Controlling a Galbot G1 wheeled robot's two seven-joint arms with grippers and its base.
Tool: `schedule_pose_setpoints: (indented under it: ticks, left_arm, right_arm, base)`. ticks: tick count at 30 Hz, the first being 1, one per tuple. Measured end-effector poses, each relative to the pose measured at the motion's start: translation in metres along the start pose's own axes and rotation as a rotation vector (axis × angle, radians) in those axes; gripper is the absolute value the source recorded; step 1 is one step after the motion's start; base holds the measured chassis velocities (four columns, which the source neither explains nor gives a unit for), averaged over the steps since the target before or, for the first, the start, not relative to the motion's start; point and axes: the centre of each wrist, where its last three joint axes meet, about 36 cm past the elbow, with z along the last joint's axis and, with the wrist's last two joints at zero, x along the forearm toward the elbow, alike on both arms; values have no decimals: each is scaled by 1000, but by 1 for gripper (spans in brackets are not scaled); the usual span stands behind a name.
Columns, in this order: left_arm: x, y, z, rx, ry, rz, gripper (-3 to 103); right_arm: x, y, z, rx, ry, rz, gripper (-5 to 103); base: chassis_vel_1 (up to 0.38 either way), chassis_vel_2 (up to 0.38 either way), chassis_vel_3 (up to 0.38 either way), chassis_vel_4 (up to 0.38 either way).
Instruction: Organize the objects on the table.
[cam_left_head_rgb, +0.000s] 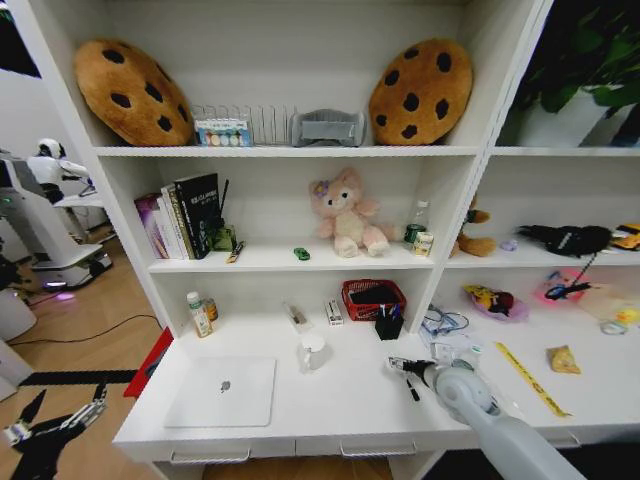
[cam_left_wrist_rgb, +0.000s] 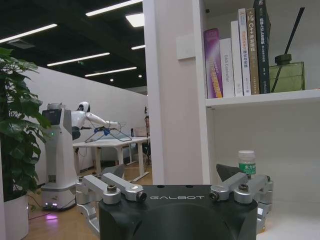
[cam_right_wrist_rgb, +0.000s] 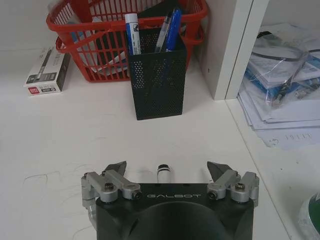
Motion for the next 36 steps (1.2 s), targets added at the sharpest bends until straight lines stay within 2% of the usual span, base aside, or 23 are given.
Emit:
schedule_pose_setpoints:
  ticks: [1,5,7,9,10,13,16,17,19,21,24,32,34,35,36]
  left_arm:
    - [0,0,0,0,0,0,100]
    - [0,0,0,0,0,0,100]
    - [0,0,0,0,0,0,100]
    - [0,0,0,0,0,0,100]
    - [0,0,0,0,0,0,100]
    - [0,0,0,0,0,0,100]
    - [0,0,0,0,0,0,100]
    - [0,0,0,0,0,0,100]
    - [0,0,0,0,0,0,100]
    - [0,0,0,0,0,0,100]
    - [0,0,0,0,0,0,100]
    - [0,0,0,0,0,0,100]
    - [0,0,0,0,0,0,100]
    - [0,0,0,0,0,0,100]
    - [0,0,0,0,0,0,100]
  right_arm:
    - [0,0,0,0,0,0,92]
    - [-4,-1,1,17,10,9,71]
    - [-4,-1,2,20,16,12,71]
    - [-6,-3,6,22,27,14,59]
    - [-6,-3,6,22,27,14,59]
    - [-9,-3,9,23,38,17,42]
    - [-10,-2,9,24,36,16,37]
    - [-10,-1,8,28,33,14,27]
    - [-10,0,8,30,31,12,27]
    - [-10,0,4,34,19,9,16]
    - [-11,0,1,32,13,9,10]
    - [-9,-1,1,37,-11,5,10]
    - [-5,0,3,70,-135,-14,10]
    - [-5,0,3,70,-135,-14,10]
    - [-4,0,2,94,-206,-19,10]
  base:
    - [0,0,0,0]
    - [0,0,0,0]
    - [0,0,0,0]
    - [0,0,0,0]
    - [0,0,0,0]
    - [0,0,0,0]
    - [0,0,0,0]
    - [0,0,0,0]
    - [0,0,0,0]
    - [0,0,0,0]
    - [0,0,0,0]
    - [0,0,0,0]
    - [0,0,0,0]
    - [0,0,0,0]
    - [0,0,0,0]
